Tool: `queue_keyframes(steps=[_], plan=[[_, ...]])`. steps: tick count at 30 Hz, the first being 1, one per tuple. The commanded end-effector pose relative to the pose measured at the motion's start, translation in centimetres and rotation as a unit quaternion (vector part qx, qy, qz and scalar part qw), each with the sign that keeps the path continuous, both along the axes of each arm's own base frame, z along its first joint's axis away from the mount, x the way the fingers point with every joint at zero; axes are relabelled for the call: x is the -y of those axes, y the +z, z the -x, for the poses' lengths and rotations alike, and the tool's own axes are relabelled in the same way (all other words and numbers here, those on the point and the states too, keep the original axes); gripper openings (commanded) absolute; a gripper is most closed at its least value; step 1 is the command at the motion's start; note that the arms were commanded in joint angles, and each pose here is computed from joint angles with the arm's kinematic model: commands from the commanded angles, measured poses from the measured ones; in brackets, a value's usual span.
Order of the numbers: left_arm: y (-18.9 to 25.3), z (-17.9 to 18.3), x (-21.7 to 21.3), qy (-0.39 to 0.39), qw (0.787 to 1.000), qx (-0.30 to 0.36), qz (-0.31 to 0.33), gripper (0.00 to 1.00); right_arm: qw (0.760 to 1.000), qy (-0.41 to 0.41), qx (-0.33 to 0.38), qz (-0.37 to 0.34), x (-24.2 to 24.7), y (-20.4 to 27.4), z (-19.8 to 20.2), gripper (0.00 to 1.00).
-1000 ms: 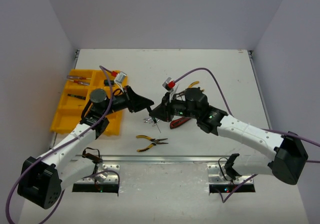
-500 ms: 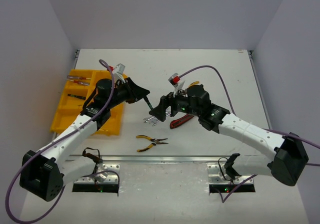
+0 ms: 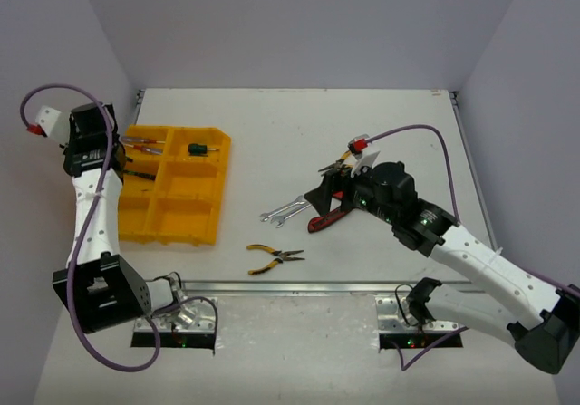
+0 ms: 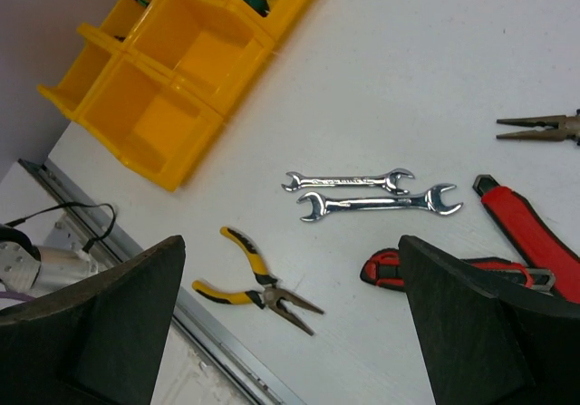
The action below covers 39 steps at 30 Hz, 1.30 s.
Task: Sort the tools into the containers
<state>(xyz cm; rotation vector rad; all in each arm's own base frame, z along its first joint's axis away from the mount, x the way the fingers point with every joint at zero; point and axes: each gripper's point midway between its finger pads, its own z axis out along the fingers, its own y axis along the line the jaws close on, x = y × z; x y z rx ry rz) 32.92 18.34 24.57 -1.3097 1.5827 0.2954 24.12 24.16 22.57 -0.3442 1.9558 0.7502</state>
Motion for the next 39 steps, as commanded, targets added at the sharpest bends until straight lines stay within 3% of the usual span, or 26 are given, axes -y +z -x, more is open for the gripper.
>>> queue_keyframes(steps=[1,6,17,19,22,25,30,32,35,39], plan=[[3.7,1.9,-4.0,0.093,0.994,-0.009,-0.061,0.0,1.0,-0.01,-0.01,0.013,1.0,-1.4,0.4,0.99],[-1.9,-0.2,-5.4,0.079,0.994,-0.071,-0.027,0.0,1.0,0.006,-0.015,-0.002,0.6,-1.0,1.0,0.99],[-9.7,-4.7,-2.8,-0.018,0.991,-0.112,0.075,0.0,1.0,-0.001,-0.014,0.0,1.0,-1.3,1.1,0.99],[-10.4,-5.1,-2.3,-0.034,0.989,-0.118,0.088,0.14,1.0,0.0,-0.02,0.002,0.9,-1.6,1.1,0.99],[-10.2,-5.2,-1.7,-0.046,0.988,-0.114,0.098,0.63,1.0,-0.001,-0.029,0.01,0.7,-2.3,0.9,0.99],[-9.1,-4.8,-1.4,-0.045,0.989,-0.098,0.099,0.83,0.999,0.0,-0.041,0.024,0.4,-2.9,0.6,0.99],[-3.7,-4.7,-0.1,-0.082,0.993,-0.038,0.079,0.97,0.996,0.044,-0.056,0.056,-0.9,-4.2,0.7,0.99],[0.0,-4.5,0.8,-0.11,0.992,0.001,0.061,1.0,0.995,0.027,-0.063,0.078,-0.7,-5.2,-0.2,0.99],[3.5,-3.8,2.9,-0.162,0.985,0.04,0.043,1.0,0.989,-0.03,-0.084,0.119,0.6,-6.7,-1.9,0.99],[5.7,-1.9,7.7,-0.254,0.965,0.066,0.019,1.0,0.964,-0.168,-0.125,0.166,3.3,-8.5,-4.5,0.99]])
